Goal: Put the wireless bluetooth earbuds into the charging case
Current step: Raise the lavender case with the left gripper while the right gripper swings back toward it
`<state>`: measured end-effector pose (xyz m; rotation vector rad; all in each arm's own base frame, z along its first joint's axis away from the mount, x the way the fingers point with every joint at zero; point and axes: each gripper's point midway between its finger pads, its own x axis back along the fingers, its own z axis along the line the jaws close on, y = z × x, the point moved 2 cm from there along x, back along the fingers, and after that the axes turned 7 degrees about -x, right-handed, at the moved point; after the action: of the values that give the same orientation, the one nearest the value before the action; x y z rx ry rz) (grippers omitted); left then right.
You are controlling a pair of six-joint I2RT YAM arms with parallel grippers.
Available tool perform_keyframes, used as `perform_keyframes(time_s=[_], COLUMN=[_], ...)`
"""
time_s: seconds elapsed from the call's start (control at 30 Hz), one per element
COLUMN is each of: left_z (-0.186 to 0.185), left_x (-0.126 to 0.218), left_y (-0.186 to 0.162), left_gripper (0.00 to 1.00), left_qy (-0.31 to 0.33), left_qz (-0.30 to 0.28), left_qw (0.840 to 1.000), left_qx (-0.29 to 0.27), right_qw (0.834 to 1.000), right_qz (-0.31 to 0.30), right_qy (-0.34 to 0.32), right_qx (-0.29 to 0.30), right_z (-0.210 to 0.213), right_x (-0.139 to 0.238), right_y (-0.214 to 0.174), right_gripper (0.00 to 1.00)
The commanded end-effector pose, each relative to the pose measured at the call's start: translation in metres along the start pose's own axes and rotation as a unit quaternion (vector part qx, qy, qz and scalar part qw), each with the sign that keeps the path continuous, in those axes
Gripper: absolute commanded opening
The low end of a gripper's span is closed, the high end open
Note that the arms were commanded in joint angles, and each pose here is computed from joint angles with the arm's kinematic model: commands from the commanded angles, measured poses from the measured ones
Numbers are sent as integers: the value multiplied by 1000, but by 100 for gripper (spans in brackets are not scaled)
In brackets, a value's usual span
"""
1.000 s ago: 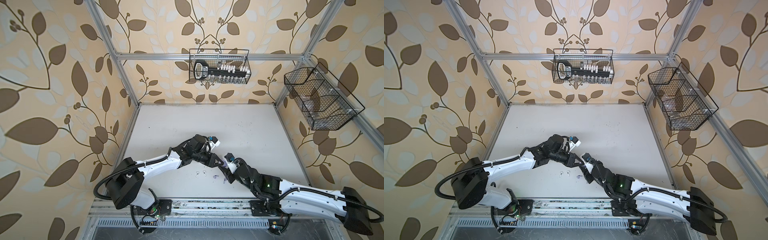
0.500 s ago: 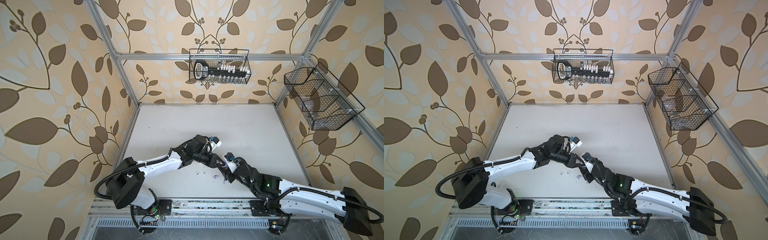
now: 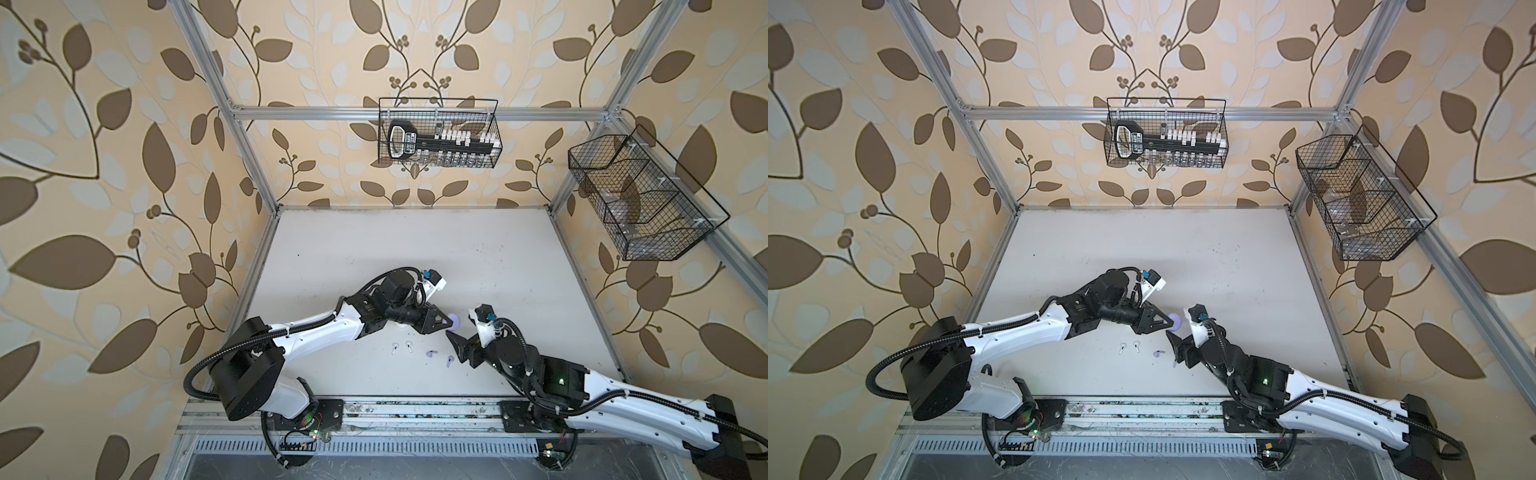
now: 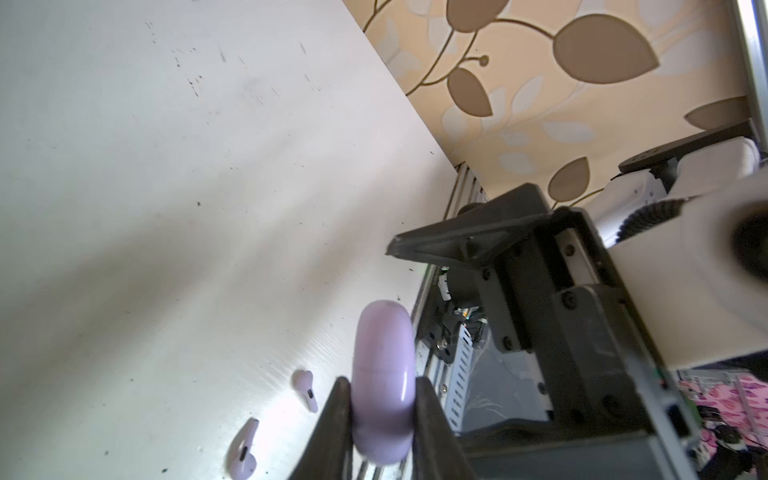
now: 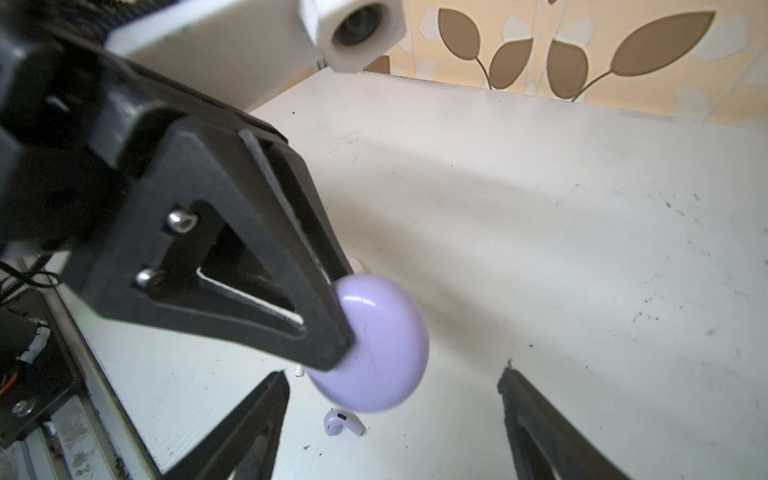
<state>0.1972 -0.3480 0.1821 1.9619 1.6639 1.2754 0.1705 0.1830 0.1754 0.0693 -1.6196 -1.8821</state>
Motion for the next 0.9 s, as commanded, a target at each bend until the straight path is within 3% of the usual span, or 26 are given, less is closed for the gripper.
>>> perform_keyframes(time_s=[0.0,0.1,0.23,0.37,0.57,0.67,0.87], left_z=[17,25,26,23,21,22,21], left_x=[-9,-10,-12,-13,-7,-3,-3], left_y=[13,13,14,12,3,2,-1], left_gripper=[12,14,15,19,22,13,15], left_qy=[49,69,61,46,34,41,37], left_qz=[-27,-40,-49,-57,-78,-89,-86], left_qw=[997,994,992,992,989,986,985], left_qx=[-57,-79,-95,-107,-125,-136,-142], right_qw=[998,996,985,975,978,975,971], right_qz=[22,36,66,98,73,76,105], right_qy=[-49,-70,-139,-160,-52,-5,9], right_qx=[-37,-51,-72,-121,-188,-211,-214], right_z=[-24,-30,-53,-72,-56,-46,-37], right_x=[7,10,9,1,-4,-7,-20], right_y=[-16,-18,-21,-28,-9,-3,-7], right_gripper=[83,83,84,84,84,84,82])
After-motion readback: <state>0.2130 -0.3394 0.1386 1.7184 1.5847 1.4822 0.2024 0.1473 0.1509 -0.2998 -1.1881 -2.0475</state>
